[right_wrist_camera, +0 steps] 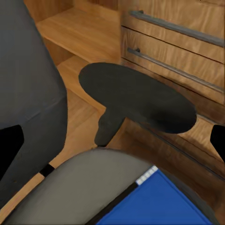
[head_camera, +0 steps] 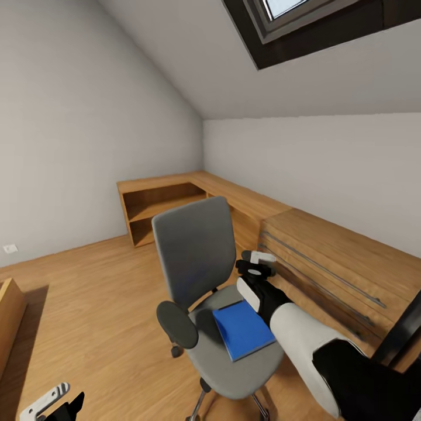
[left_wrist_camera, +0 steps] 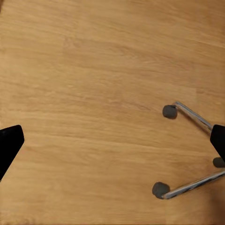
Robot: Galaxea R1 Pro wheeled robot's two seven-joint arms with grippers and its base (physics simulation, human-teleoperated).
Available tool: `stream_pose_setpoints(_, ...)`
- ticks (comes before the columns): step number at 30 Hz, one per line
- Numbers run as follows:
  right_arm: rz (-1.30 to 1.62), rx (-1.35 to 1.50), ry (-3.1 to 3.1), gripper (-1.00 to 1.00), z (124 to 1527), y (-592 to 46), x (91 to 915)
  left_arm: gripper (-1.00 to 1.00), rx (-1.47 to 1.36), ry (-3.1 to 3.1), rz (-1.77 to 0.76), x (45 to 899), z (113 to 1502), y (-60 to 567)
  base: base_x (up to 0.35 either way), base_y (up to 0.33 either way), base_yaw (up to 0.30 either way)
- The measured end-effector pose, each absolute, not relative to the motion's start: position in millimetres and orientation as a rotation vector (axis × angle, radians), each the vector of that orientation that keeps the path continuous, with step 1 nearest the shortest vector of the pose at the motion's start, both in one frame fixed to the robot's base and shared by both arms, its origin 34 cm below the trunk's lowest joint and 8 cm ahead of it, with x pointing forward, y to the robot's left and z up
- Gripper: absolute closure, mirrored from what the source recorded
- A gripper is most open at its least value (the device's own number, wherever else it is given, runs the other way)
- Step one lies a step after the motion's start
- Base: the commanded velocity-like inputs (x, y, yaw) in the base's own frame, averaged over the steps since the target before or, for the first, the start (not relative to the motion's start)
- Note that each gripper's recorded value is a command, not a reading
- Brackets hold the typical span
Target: In the bedroom, organize the workspace by keeping the computer under the desk, ensuring the monitor is on the desk, placing the keyboard on the desk next to the monitor, placing the mouse on the desk next to the keyboard, moving the folder from the swivel chair onto the desk next to the mouse, stacking the notebook on top of the folder with the pen on top of the notebook, and positioning the swivel chair next to the desk.
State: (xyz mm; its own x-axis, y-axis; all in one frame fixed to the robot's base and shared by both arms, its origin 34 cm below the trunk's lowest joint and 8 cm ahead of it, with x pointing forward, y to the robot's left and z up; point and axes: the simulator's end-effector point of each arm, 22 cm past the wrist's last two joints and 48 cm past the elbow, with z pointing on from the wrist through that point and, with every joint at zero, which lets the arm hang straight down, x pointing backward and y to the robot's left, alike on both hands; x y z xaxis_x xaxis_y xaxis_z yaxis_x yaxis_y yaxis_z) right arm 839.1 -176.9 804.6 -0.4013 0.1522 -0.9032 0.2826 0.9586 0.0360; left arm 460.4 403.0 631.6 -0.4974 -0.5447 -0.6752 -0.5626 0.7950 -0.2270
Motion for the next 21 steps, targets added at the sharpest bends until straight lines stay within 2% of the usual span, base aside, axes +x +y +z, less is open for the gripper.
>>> stream_pose_setpoints(21,-0.097,0.237,2.091,-1.00,720,-167,821,-1.00,-0.818,2.203,0.063,450,583,403,0.000,0.000,0.000)
